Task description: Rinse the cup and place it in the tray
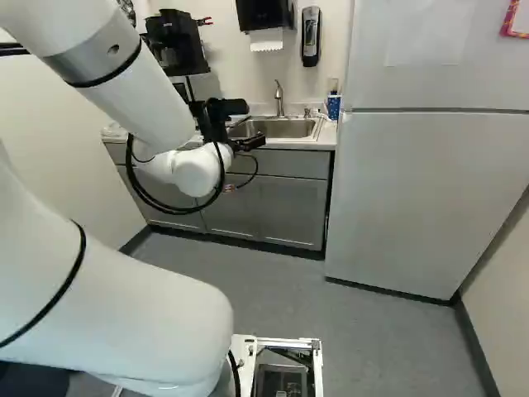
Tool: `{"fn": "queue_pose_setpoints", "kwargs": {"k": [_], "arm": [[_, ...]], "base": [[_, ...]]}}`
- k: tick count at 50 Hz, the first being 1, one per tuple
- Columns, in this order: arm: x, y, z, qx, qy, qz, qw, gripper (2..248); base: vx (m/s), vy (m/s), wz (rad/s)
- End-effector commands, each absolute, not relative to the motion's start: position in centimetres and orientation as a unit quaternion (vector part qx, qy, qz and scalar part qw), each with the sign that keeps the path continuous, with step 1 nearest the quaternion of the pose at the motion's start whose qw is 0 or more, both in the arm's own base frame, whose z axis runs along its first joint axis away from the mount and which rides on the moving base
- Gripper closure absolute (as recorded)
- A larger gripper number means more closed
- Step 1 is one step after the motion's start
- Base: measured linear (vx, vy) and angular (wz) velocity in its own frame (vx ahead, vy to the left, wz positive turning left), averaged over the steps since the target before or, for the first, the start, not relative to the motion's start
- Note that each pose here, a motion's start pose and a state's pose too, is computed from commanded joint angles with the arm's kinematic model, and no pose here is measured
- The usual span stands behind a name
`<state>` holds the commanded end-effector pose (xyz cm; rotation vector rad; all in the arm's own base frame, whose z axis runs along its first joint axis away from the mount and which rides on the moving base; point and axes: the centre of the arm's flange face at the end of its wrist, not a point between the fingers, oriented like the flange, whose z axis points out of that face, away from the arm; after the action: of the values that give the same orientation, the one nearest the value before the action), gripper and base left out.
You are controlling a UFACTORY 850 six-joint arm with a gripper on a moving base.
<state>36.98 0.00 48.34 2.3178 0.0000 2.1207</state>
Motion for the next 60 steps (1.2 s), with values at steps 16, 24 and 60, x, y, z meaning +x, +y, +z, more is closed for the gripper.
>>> {"fn": "queue_pose_setpoints", "kwargs": {"k": [16,24,60], "arm": [[38.2,0.0,49.7,0.739,0.000,0.674,0.000,3],[38.8,0.0,50.4,0.740,0.000,0.672,0.000,3],[41.1,0.0,53.4,0.748,0.000,0.664,0.000,3]], "base": [[0.000,0.000,0.000],[0.000,0.000,0.000],[0.000,0.000,0.000]]}}
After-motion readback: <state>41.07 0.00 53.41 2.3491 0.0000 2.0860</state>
